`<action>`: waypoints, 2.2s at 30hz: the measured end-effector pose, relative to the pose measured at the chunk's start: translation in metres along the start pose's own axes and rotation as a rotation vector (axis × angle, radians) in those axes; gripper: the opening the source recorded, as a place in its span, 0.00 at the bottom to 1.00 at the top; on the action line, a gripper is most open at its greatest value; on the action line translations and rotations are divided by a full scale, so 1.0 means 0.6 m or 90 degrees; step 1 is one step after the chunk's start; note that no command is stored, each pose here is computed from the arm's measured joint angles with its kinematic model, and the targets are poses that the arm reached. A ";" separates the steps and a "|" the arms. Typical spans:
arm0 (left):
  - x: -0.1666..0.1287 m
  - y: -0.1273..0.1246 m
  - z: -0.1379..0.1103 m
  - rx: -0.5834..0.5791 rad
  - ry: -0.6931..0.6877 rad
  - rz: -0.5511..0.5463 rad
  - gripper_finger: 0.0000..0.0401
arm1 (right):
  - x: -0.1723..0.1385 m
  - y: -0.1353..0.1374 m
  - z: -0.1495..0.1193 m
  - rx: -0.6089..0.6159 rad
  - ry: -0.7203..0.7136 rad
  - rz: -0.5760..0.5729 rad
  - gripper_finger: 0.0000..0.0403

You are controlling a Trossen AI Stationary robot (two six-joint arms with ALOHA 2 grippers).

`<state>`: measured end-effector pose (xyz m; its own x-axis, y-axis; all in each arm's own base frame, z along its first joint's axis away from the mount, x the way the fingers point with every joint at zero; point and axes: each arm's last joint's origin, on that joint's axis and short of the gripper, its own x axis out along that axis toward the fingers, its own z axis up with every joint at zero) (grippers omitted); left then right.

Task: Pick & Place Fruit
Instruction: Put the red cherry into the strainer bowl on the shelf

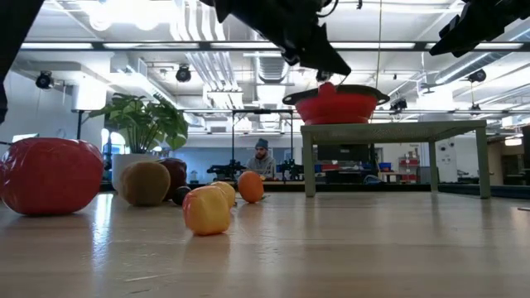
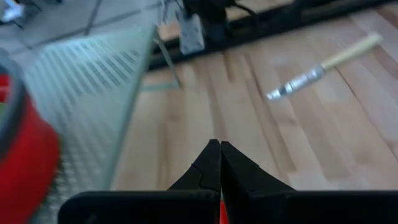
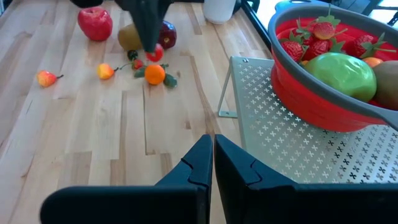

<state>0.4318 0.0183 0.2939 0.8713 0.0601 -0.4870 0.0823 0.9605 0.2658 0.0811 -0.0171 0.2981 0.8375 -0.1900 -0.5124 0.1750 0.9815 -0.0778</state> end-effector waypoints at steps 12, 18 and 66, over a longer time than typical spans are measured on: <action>-0.006 0.055 0.028 -0.014 -0.159 0.086 0.00 | 0.000 0.000 0.000 0.000 0.000 0.000 0.03; -0.014 0.090 0.036 0.001 -0.225 0.137 0.00 | 0.000 0.000 0.000 0.000 0.000 0.000 0.03; 0.011 0.212 -0.050 0.024 -0.135 0.257 0.08 | 0.000 0.000 0.000 0.000 0.000 0.000 0.03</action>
<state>0.4335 0.1490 0.2996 0.9167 0.3672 -0.1578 -0.2705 0.8606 0.4315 0.0811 -0.0171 0.2981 0.8375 -0.1897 -0.5124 0.1748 0.9815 -0.0777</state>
